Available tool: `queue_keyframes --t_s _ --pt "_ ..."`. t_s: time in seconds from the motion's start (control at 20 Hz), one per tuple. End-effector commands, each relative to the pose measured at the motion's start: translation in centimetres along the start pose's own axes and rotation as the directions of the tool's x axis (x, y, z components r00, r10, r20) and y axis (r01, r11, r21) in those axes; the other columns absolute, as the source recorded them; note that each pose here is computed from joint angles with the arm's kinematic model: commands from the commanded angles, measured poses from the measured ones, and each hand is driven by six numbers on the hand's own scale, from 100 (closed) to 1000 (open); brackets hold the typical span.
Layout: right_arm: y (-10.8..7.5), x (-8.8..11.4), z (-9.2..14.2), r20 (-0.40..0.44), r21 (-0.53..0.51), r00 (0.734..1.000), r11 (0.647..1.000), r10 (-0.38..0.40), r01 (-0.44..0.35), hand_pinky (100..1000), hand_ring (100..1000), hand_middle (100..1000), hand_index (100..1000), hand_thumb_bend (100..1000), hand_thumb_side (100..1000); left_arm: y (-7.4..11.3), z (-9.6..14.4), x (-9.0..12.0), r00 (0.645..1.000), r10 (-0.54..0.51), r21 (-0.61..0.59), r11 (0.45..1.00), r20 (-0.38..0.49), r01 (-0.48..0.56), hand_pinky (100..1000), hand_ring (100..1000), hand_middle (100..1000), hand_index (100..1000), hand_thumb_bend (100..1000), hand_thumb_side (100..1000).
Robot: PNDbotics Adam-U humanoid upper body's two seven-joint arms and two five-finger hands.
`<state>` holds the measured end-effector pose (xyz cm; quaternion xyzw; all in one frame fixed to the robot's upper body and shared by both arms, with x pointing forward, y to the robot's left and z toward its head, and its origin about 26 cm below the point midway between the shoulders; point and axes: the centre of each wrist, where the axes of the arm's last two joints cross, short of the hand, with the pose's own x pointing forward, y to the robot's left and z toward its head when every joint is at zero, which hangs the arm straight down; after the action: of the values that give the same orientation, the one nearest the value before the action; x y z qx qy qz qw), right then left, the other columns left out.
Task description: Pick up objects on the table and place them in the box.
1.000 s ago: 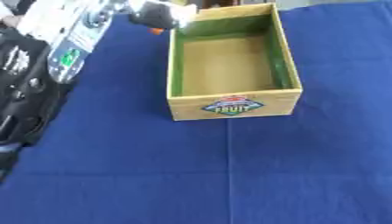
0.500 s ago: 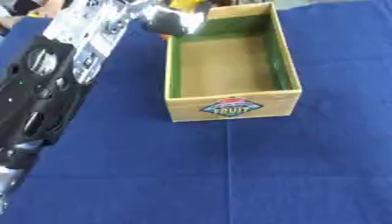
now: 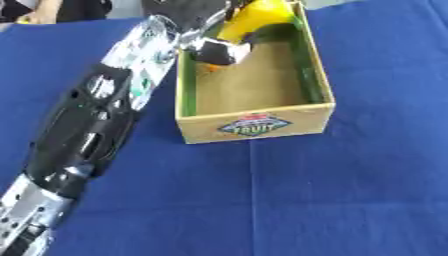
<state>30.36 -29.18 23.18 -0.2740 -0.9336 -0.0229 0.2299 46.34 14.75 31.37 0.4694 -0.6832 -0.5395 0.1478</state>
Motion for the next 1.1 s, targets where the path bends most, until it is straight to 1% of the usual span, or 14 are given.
queue_keyframes --t_s 0.05,0.2,0.25,0.3,0.35,0.4,0.45,0.55,0.6,0.65,0.7,0.9,1.0,1.1 --pt "-0.1 0.6 -0.5 0.029 0.005 1.0 1.0 -0.012 0.012 797 746 743 921 100 1000 0.5 -0.6 -0.3 1.0 -0.022 0.029 0.999 0.002 0.022 478 570 516 714 123 651" --pt "-0.1 0.7 -0.6 0.03 0.005 0.999 1.0 -0.015 0.015 797 746 743 921 100 1000 -0.4 -0.8 0.0 0.999 -0.036 0.005 0.999 0.011 0.036 518 603 547 741 179 673" --pt "-0.1 0.7 -0.6 0.03 0.004 0.999 1.0 -0.016 0.016 797 746 743 921 100 1000 -0.8 -0.8 0.1 0.999 -0.044 -0.013 0.999 0.015 0.044 550 632 581 770 240 703" --pt "-0.1 0.6 -0.6 0.03 0.004 0.999 1.0 -0.016 0.016 797 746 743 921 100 1000 -1.0 -0.8 0.1 0.999 -0.052 -0.033 0.998 0.018 0.052 553 637 587 774 249 707" --pt "-0.1 0.7 -0.6 0.031 0.004 0.999 1.0 -0.016 0.016 797 746 743 921 100 1000 -1.2 -0.8 0.1 0.998 -0.059 -0.052 0.997 0.023 0.06 593 694 647 829 333 738" --pt "-0.1 0.6 -0.6 0.031 0.003 0.999 1.0 -0.017 0.017 797 746 743 921 100 1000 -1.4 -0.8 0.1 0.998 -0.064 -0.066 0.996 0.028 0.066 618 726 676 860 384 756" --pt "-0.1 0.6 -0.6 0.03 0.003 0.999 1.0 -0.017 0.017 797 746 742 921 100 1000 -1.4 -0.8 0.0 0.997 -0.068 -0.078 0.995 0.031 0.07 650 765 726 919 453 778" --pt "-0.1 0.6 -0.5 0.027 0.002 0.999 1.0 -0.018 0.017 797 746 742 921 100 1000 -1.4 -0.7 0.0 0.997 -0.073 -0.09 0.993 0.032 0.076 658 781 748 940 493 784" --pt "-0.1 0.6 -0.5 0.026 0.002 1.0 1.0 -0.018 0.018 797 746 742 921 100 1000 -1.3 -0.7 0.0 0.997 -0.076 -0.092 0.993 0.031 0.079 659 783 752 943 499 785" --pt "-0.1 0.6 -0.5 0.026 0.002 1.0 1.0 -0.018 0.018 797 747 742 921 100 1000 -1.3 -0.7 -0.1 0.996 -0.079 -0.095 0.992 0.028 0.082 672 807 778 964 542 790" --pt "-0.1 0.6 -0.5 0.025 0.001 1.0 1.0 -0.018 0.018 797 747 742 921 100 1000 -1.3 -0.6 -0.1 0.996 -0.083 -0.1 0.991 0.024 0.085 676 816 791 977 562 790" --pt "-0.1 0.6 -0.4 0.02 0.0 1.0 1.0 -0.017 0.017 797 747 741 921 100 1000 -1.0 -0.4 -0.3 0.998 -0.064 -0.078 0.995 0.001 0.064 671 808 784 968 576 795" --pt "-0.1 0.5 -0.3 0.016 0.0 1.0 1.0 -0.015 0.015 797 747 741 921 100 1000 -0.3 -0.3 -0.4 0.998 -0.056 -0.049 0.997 -0.009 0.055 674 809 792 971 617 811" --pt "-0.1 0.5 -0.2 0.013 0.0 1.0 1.0 -0.013 0.013 797 747 741 922 100 1000 0.6 -0.1 -0.6 0.999 -0.043 -0.012 0.999 -0.018 0.043 671 806 787 961 614 815"
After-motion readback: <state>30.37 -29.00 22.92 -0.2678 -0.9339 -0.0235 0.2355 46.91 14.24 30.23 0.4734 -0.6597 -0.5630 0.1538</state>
